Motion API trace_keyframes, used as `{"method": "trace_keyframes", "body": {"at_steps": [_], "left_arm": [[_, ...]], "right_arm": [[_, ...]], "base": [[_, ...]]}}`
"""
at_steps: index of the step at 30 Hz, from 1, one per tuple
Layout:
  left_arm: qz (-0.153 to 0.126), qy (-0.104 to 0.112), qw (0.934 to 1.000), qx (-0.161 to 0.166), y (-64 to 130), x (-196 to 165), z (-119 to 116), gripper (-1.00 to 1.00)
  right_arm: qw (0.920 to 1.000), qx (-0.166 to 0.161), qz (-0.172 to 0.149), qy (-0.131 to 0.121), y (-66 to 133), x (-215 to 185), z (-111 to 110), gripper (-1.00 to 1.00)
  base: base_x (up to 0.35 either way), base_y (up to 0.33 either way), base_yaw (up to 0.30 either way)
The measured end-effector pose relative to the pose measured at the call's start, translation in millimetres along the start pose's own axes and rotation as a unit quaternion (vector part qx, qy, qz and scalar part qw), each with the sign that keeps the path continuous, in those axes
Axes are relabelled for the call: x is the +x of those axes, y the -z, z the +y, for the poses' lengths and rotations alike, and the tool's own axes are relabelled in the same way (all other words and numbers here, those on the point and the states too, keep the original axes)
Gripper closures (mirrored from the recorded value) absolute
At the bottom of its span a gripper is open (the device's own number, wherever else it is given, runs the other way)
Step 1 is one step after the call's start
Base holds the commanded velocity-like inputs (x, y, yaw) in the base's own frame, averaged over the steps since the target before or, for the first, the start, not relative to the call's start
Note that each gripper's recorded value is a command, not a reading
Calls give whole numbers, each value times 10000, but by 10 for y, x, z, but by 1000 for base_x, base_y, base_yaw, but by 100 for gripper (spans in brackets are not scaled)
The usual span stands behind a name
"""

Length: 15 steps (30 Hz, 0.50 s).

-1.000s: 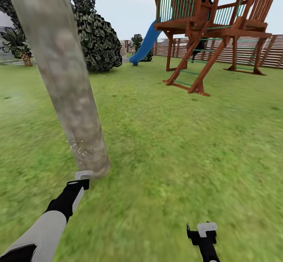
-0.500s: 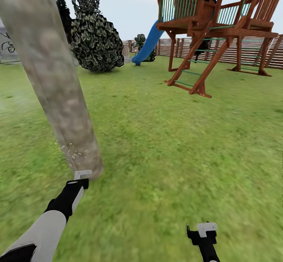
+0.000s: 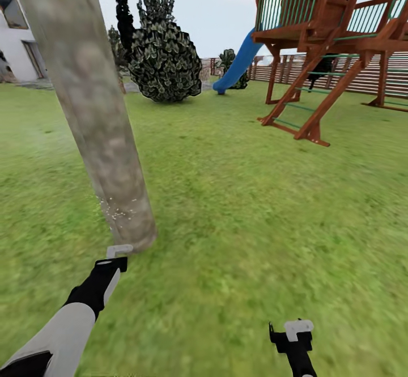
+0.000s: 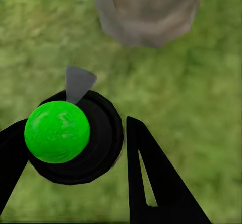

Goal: In the garden, pick up the pesticide atomizer on the floor and spray pesticide onto both trees until each tree trunk is fully covered.

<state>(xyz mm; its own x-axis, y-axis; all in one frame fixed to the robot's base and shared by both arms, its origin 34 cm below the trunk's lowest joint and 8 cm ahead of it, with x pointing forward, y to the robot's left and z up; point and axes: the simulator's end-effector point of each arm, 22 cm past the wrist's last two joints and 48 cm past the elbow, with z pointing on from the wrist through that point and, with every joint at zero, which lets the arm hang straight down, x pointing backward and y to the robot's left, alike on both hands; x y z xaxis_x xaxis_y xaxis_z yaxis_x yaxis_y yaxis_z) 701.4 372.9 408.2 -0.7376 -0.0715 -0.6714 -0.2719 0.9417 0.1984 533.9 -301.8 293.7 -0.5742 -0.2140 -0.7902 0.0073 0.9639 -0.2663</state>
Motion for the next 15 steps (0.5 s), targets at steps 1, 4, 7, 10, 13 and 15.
{"method": "trace_keyframes", "body": {"at_steps": [1,4,7,10,13,15], "left_arm": [[0,3,10000,-5,0,0,2,100],[0,5,10000,-9,1,0,2,100],[0,6,10000,-9,1,0,2,100],[2,6,10000,-9,1,2,2,100],[0,7,10000,-9,1,0,3,100],[1,7,10000,-10,1,1,3,100]], "right_arm": [[10000,0,0,0,0,0,0,-100],[10000,1,-2,-1,1,-1,-1,-100],[10000,1,-1,-1,1,0,-1,-100],[10000,1,0,0,1,0,-1,-100],[10000,1,0,0,1,0,-1,-100],[10000,0,-2,0,1,-1,-1,-100]], "base": [[130,-274,82],[144,-271,25],[152,-268,3],[153,-268,0],[153,-268,61],[148,-268,214]]}}
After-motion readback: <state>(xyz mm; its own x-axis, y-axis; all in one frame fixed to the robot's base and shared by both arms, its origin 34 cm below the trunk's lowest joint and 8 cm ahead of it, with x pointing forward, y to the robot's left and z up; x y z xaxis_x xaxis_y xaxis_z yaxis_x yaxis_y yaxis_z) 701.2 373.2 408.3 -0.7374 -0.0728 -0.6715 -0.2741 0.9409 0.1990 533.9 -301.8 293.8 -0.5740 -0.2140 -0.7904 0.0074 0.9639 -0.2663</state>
